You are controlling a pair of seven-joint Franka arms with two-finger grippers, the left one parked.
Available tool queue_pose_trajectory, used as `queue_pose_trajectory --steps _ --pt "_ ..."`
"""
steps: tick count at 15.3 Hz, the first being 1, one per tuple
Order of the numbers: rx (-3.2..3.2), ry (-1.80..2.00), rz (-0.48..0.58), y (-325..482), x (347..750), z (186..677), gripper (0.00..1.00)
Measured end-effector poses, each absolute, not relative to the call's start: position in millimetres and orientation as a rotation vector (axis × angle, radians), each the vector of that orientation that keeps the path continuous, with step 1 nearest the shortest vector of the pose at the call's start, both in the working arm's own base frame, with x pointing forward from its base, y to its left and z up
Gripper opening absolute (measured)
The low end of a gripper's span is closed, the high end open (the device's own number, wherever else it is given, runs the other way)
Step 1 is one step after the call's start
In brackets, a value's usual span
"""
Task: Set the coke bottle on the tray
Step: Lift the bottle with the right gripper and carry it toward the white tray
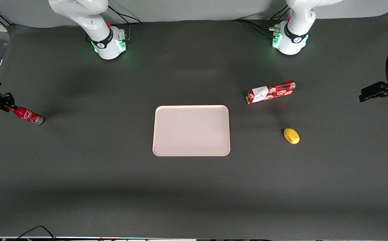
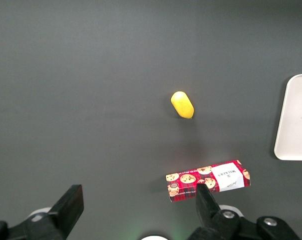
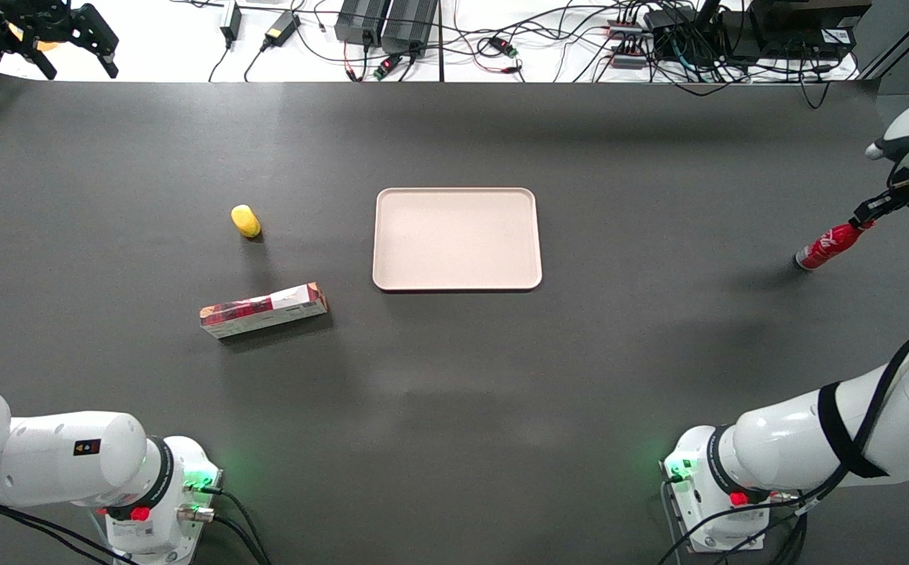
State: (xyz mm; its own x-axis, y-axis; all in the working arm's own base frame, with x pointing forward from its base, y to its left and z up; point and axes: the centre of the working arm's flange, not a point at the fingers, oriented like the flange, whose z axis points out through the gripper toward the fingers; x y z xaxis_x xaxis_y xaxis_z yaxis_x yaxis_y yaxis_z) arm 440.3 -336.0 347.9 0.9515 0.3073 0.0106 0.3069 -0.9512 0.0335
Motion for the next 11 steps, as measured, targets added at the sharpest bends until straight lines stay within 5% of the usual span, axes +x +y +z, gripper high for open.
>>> queue_pose_trajectory --steps 6,11 --pt "3.132 0.503 -0.025 -297 495 456 0.32" --pt "3.141 0.389 -0.139 -186 533 562 0.32"
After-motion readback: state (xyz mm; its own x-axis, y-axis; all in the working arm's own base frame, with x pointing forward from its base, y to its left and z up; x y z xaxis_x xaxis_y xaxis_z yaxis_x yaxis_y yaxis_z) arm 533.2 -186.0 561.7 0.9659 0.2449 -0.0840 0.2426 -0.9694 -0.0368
